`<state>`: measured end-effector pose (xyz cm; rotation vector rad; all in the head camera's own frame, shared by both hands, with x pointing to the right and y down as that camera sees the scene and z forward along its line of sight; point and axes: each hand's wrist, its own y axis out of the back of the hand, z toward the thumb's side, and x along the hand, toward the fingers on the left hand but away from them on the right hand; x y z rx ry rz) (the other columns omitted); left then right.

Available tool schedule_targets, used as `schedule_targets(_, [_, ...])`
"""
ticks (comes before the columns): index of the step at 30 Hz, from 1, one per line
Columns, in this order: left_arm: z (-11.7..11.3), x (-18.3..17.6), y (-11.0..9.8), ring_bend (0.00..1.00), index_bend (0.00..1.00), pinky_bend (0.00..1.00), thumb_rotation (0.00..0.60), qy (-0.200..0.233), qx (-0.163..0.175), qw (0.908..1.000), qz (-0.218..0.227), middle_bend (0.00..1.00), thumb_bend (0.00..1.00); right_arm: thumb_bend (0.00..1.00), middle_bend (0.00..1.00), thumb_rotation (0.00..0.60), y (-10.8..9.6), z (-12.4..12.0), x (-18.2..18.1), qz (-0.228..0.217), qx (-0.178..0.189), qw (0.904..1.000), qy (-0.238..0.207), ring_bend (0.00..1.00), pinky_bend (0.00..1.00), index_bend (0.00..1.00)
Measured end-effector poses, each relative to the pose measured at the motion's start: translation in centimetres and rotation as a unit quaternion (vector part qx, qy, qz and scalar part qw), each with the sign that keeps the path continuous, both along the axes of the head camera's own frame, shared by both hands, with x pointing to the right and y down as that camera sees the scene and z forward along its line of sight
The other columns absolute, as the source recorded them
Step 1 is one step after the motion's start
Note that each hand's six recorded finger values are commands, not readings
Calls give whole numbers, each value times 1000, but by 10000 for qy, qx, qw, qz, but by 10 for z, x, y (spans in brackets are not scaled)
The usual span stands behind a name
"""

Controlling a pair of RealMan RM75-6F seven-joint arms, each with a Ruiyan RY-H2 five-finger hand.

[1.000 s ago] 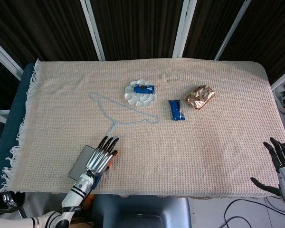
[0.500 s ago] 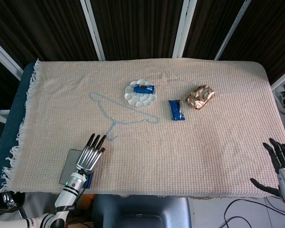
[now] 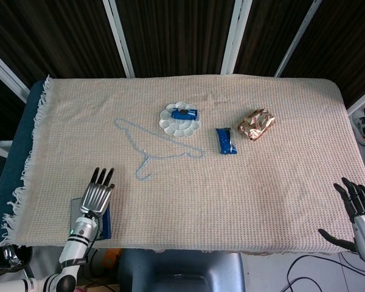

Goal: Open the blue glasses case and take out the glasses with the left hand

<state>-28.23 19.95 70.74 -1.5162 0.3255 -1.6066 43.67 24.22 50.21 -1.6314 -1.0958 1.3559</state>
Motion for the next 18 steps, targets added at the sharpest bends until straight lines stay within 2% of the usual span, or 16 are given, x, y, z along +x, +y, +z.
schedule_targets(13, [-9,-29,-3,0,484,0,600,-514,-200,9981,-273,0,779,134,0,600,1,-1,0,-18,16,10000,-18,0,0,0])
schedule_targets(18, [-9,-43,1,0,484,0,600,-727,-400,9954,-470,0,791,134,0,600,1,-2,0,-14,31,10000,-23,0,0,0])
